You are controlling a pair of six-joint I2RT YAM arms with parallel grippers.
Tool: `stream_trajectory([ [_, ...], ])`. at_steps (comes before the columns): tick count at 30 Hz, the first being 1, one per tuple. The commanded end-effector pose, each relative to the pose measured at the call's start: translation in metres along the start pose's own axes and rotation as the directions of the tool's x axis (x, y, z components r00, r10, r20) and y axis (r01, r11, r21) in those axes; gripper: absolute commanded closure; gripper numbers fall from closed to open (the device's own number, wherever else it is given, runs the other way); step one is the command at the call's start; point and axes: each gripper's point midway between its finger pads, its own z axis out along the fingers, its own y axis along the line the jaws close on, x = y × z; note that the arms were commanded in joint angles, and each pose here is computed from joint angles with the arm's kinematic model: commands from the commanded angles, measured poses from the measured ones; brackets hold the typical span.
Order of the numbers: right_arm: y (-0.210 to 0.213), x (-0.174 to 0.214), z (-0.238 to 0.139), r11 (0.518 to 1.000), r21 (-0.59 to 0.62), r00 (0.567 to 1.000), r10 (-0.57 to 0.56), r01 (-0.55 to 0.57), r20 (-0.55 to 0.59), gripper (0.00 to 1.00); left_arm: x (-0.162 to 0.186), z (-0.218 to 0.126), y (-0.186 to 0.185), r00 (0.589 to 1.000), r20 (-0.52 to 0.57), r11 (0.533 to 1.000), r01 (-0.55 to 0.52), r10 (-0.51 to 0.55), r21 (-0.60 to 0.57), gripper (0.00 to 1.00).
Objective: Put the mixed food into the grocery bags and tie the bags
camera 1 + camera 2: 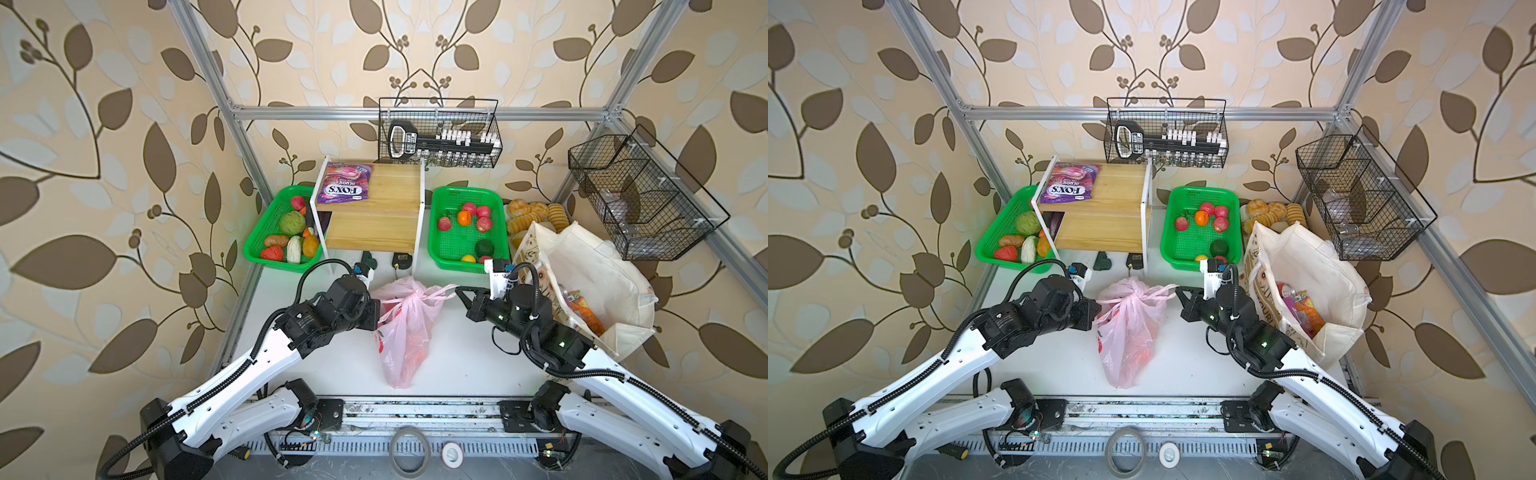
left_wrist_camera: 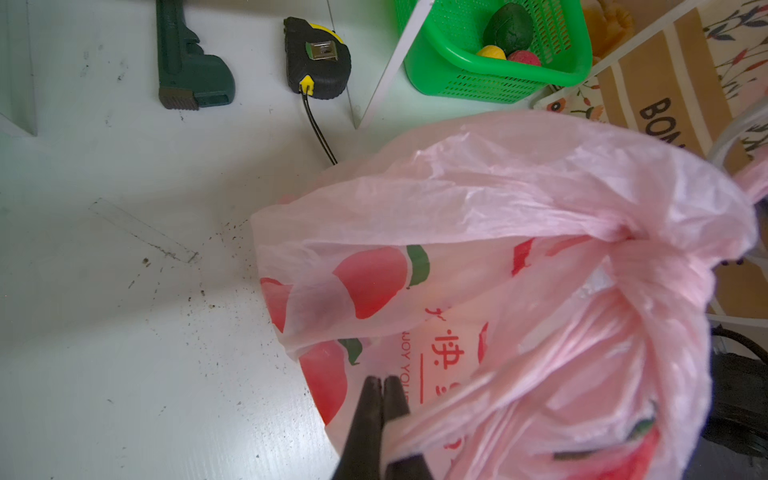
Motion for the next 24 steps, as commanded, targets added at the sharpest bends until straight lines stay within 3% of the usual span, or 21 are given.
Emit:
stream_trajectory([
  [1,0.007,0.003,-0.001,0.998,-0.05,1.0,0.024,-0.024,-0.009,0.97,-0.01,-0.007,-0.01,0.999,0.046,0.998,0.015,-0.018,0.065,0.97],
  [10,0.029,0.005,-0.005,0.981,-0.189,0.999,0.041,-0.043,-0.017,0.65,-0.011,-0.007,-0.016,0.998,0.046,0.995,0.029,-0.034,0.099,0.97],
  [15,0.027,0.008,0.0,0.977,-0.195,0.996,0.087,-0.089,-0.019,0.5,-0.01,-0.006,-0.017,0.998,0.041,0.994,0.039,-0.043,0.104,0.96],
  [24,0.016,0.012,0.022,0.962,-0.153,0.974,0.225,-0.227,-0.031,0.4,-0.009,-0.006,-0.021,0.999,0.029,0.992,0.042,-0.046,0.123,0.96],
])
